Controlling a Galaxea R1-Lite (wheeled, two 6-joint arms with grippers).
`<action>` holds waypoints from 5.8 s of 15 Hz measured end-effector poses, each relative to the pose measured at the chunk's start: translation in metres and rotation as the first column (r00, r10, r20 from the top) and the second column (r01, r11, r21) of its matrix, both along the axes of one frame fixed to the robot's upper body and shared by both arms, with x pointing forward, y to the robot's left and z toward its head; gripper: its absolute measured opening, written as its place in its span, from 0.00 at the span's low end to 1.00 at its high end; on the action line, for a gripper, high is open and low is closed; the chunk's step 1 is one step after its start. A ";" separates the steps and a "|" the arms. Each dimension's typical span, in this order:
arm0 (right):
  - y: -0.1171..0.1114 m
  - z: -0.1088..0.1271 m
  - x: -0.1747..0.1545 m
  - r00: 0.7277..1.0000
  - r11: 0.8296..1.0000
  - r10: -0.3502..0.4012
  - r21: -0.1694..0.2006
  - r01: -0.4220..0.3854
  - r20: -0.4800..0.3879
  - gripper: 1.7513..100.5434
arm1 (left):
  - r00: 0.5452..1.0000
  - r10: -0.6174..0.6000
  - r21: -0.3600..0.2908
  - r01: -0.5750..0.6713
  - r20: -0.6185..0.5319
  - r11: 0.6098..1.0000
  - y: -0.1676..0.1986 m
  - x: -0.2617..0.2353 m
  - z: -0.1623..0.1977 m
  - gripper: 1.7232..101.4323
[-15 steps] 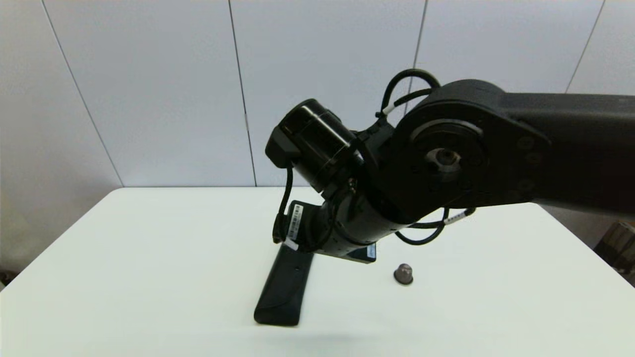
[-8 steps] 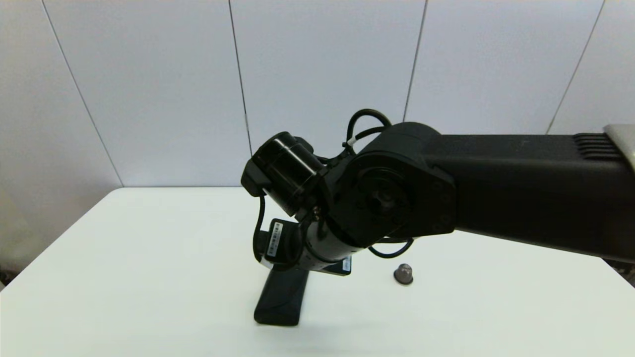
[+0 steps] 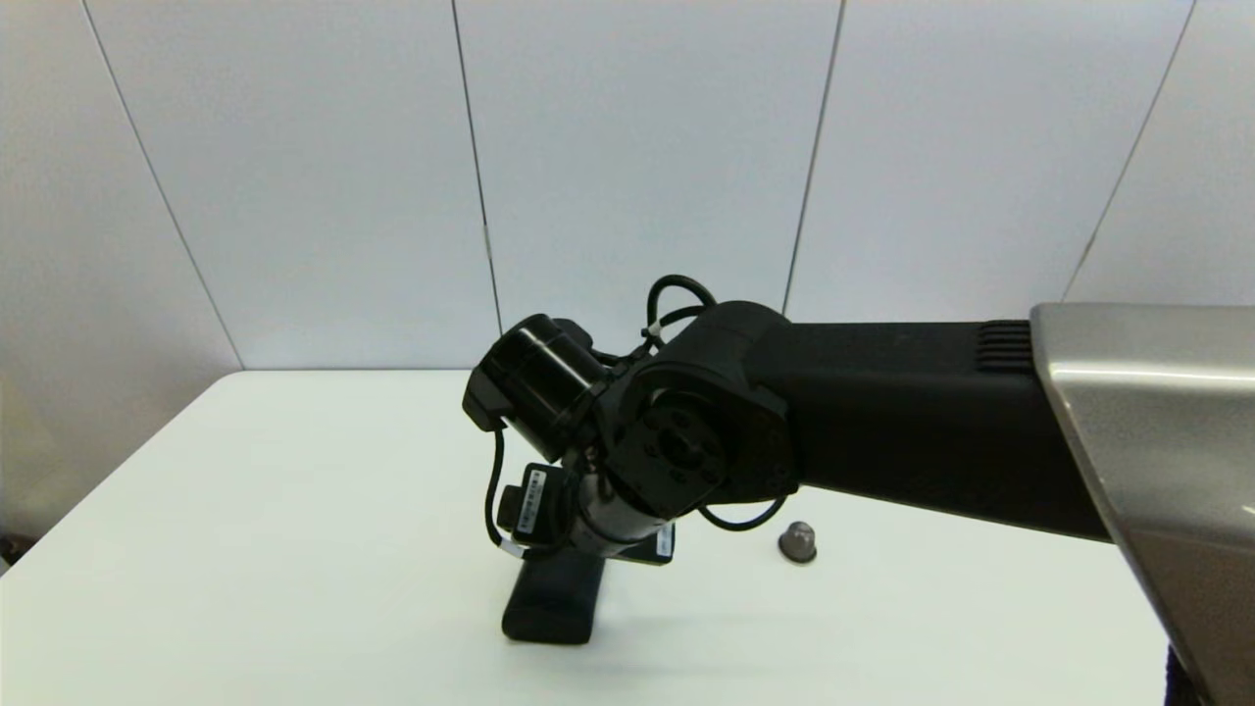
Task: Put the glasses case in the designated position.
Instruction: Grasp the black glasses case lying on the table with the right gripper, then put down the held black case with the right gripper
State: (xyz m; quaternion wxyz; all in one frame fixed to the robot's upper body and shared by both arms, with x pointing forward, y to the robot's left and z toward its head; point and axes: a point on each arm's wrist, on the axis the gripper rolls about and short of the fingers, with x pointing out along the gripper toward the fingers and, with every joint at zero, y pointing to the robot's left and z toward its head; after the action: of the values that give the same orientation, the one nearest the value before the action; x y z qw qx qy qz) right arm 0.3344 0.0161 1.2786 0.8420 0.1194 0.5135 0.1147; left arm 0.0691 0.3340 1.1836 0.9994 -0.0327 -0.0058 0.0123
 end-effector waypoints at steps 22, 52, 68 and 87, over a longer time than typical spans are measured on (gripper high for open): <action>0.017 -0.035 0.006 0.999 0.998 0.049 -0.044 -0.049 -0.011 0.97 | 1.000 0.000 0.000 0.000 -0.002 1.000 0.000 0.000 0.000 0.96; 0.021 -0.045 0.009 0.997 0.994 0.078 -0.084 -0.077 0.013 0.45 | 1.000 0.000 0.000 0.000 -0.001 1.000 0.000 0.000 0.000 0.96; -0.032 0.012 0.051 0.984 0.999 0.015 -0.045 -0.007 0.178 0.18 | 1.000 0.000 0.000 0.000 -0.001 1.000 0.000 0.000 0.000 0.96; -0.133 0.029 0.132 0.942 0.975 -0.166 -0.091 0.201 0.292 0.18 | 1.000 0.000 0.000 0.000 -0.001 1.000 0.000 0.000 0.000 0.96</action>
State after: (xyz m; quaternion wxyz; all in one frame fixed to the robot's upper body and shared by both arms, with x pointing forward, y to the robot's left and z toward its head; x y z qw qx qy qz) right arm 0.4664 -0.1171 1.3074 0.9193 0.0984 0.3805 0.0204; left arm 0.0691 0.3340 1.1835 0.9994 -0.0329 -0.0054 0.0125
